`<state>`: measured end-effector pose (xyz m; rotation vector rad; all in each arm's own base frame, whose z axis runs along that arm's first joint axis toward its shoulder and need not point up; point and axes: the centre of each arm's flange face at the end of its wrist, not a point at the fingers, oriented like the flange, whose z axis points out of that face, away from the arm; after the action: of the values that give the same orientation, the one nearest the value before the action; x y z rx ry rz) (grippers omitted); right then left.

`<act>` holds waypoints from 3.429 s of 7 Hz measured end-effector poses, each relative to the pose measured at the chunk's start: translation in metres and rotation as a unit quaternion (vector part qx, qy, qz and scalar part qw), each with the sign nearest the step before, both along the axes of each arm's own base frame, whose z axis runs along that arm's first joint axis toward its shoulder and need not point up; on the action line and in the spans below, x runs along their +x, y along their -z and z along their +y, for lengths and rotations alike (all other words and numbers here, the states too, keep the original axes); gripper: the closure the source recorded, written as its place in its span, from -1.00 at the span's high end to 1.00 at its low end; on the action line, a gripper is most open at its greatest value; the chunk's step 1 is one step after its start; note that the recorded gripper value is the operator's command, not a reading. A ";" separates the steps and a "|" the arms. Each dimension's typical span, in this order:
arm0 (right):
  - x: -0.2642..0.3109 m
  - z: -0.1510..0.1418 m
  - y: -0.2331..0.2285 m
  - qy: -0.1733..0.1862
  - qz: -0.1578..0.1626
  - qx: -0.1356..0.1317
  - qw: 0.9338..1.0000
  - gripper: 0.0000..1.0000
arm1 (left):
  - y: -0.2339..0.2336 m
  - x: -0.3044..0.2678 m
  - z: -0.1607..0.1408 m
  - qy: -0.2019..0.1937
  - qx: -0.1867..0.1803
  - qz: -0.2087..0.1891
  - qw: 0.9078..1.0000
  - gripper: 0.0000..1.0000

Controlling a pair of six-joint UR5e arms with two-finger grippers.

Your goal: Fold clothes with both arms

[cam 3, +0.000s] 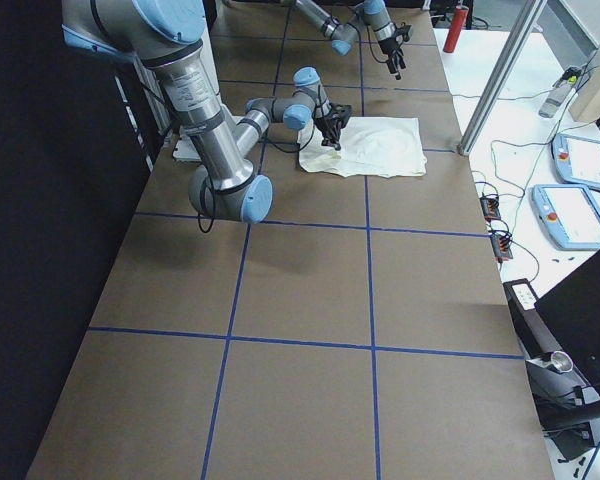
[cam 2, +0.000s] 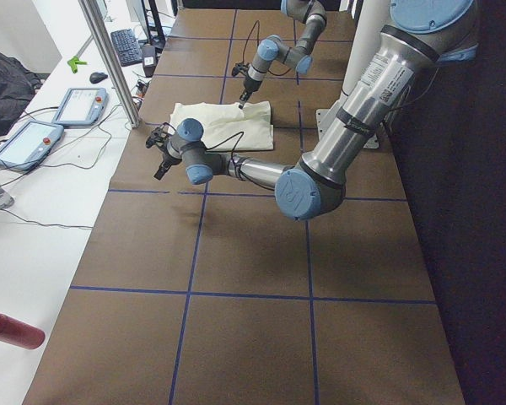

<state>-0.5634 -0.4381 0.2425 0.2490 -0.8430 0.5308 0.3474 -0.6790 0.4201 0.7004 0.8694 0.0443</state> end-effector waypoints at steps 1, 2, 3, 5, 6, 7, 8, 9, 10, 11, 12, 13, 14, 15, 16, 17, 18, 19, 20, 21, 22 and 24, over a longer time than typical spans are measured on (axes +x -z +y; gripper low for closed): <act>0.010 -0.008 -0.010 -0.004 0.005 -0.004 1.000 -1.00 | 0.000 0.001 0.001 -0.001 0.000 0.000 1.000 1.00; 0.018 -0.010 -0.023 -0.007 0.012 -0.007 1.000 -1.00 | 0.000 0.004 0.002 -0.003 0.000 0.000 1.000 1.00; 0.029 -0.006 -0.040 -0.010 0.018 -0.010 1.000 -1.00 | 0.001 0.006 0.003 -0.004 0.000 0.001 1.000 1.00; 0.048 0.006 -0.054 -0.009 0.020 -0.010 1.000 0.99 | 0.001 0.007 0.004 -0.005 0.001 0.001 1.000 1.00; 0.047 0.013 -0.055 -0.005 0.022 -0.008 1.000 1.00 | 0.001 0.007 0.004 -0.005 0.001 0.001 1.000 1.00; 0.047 0.015 -0.052 -0.005 0.021 -0.003 1.000 1.00 | 0.005 0.007 0.005 -0.006 0.003 0.003 1.000 1.00; 0.055 0.013 -0.043 -0.003 0.010 0.005 1.000 1.00 | 0.012 0.010 0.012 -0.012 -0.002 0.018 1.000 1.00; 0.069 0.011 -0.036 0.004 -0.014 0.016 1.000 1.00 | 0.022 0.016 0.030 -0.025 -0.018 0.048 0.998 1.00; 0.084 0.016 -0.042 0.015 -0.051 0.030 0.998 1.00 | 0.037 0.028 0.062 -0.041 -0.039 0.087 0.995 1.00; 0.101 0.026 -0.057 0.022 -0.084 0.043 0.995 1.00 | 0.052 0.045 0.103 -0.057 -0.062 0.124 0.989 1.00; 0.121 0.038 -0.070 0.023 -0.106 0.046 0.993 1.00 | 0.069 0.065 0.151 -0.070 -0.093 0.164 0.980 0.51; 0.138 0.048 -0.077 0.016 -0.118 0.039 0.992 1.00 | 0.086 0.085 0.203 -0.070 -0.137 0.207 0.966 0.21; 0.146 0.052 -0.080 0.009 -0.125 0.030 0.992 1.00 | 0.096 0.105 0.250 -0.058 -0.189 0.245 0.949 0.21; 0.148 0.054 -0.082 0.005 -0.127 0.027 0.992 1.00 | 0.097 0.126 0.287 -0.044 -0.230 0.266 0.935 0.21; 0.148 0.054 -0.082 0.004 -0.127 0.025 0.992 1.00 | 0.094 0.144 0.314 -0.036 -0.252 0.273 0.928 0.22; 0.148 0.054 -0.083 0.004 -0.127 0.025 0.992 1.00 | 0.090 0.156 0.329 -0.032 -0.263 0.273 0.925 0.22; 0.147 0.054 -0.083 0.004 -0.127 0.024 0.992 1.00 | 0.087 0.162 0.336 -0.031 -0.270 0.269 0.924 0.22; 0.147 0.054 -0.083 0.004 -0.126 0.025 0.992 1.00 | 0.084 0.167 0.341 -0.031 -0.276 0.264 0.924 0.22; 0.147 0.053 -0.084 0.003 -0.126 0.025 0.992 1.00 | 0.083 0.170 0.344 -0.032 -0.280 0.261 0.923 0.22; 0.147 0.053 -0.084 0.003 -0.126 0.024 0.992 1.00 | 0.082 0.173 0.348 -0.033 -0.283 0.259 0.923 0.22; 0.147 0.053 -0.084 0.003 -0.126 0.024 0.992 1.00 | 0.081 0.176 0.352 -0.036 -0.284 0.257 0.923 0.22; 0.147 0.053 -0.085 0.002 -0.125 0.024 0.992 1.00 | 0.081 0.180 0.358 -0.038 -0.284 0.256 0.923 0.22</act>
<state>-0.4168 -0.3848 0.3277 0.2264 -1.1001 0.5450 0.5272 -0.3215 0.3391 0.1209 1.3369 -0.3272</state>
